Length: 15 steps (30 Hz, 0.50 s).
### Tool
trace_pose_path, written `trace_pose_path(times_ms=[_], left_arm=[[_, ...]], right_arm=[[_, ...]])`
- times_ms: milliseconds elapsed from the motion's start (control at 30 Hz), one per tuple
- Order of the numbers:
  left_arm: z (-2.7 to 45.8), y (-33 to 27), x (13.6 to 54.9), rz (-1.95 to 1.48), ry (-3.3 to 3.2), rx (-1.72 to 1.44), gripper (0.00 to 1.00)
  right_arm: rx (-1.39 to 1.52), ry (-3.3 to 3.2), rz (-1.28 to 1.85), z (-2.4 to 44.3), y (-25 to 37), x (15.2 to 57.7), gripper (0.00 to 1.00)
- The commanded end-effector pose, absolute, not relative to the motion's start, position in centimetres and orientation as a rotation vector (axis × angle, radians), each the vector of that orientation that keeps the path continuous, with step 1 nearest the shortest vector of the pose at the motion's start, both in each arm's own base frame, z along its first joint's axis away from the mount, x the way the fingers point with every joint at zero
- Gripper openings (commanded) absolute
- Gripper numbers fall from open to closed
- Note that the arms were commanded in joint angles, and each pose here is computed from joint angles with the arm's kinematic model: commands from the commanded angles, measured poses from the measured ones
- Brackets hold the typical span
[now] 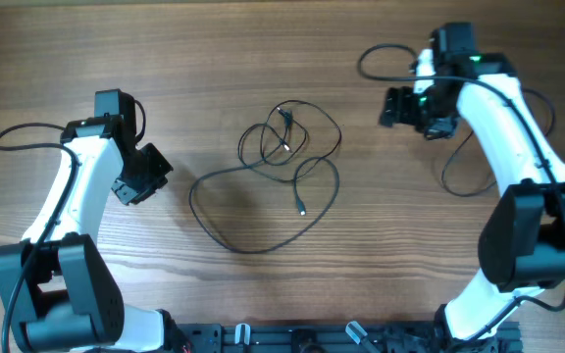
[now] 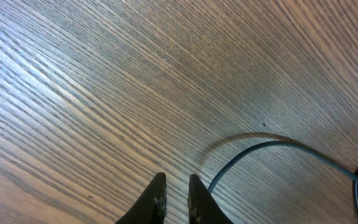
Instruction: Untangle cables
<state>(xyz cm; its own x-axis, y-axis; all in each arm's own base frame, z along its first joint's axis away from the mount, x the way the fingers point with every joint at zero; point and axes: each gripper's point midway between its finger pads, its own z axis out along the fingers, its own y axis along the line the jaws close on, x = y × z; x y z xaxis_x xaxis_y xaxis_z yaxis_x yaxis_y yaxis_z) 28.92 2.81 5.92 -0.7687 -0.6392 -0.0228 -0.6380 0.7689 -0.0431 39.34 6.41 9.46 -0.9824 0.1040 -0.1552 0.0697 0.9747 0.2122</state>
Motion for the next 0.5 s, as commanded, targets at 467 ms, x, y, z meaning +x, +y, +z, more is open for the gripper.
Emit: trace_pose_path(times_ms=[467], left_arm=[[5.9,0.6,29.1,-0.215,2.945,-1.057,0.17]], right_arm=[[0.05,2.976,0.479,4.3,24.4,32.8,0.75]])
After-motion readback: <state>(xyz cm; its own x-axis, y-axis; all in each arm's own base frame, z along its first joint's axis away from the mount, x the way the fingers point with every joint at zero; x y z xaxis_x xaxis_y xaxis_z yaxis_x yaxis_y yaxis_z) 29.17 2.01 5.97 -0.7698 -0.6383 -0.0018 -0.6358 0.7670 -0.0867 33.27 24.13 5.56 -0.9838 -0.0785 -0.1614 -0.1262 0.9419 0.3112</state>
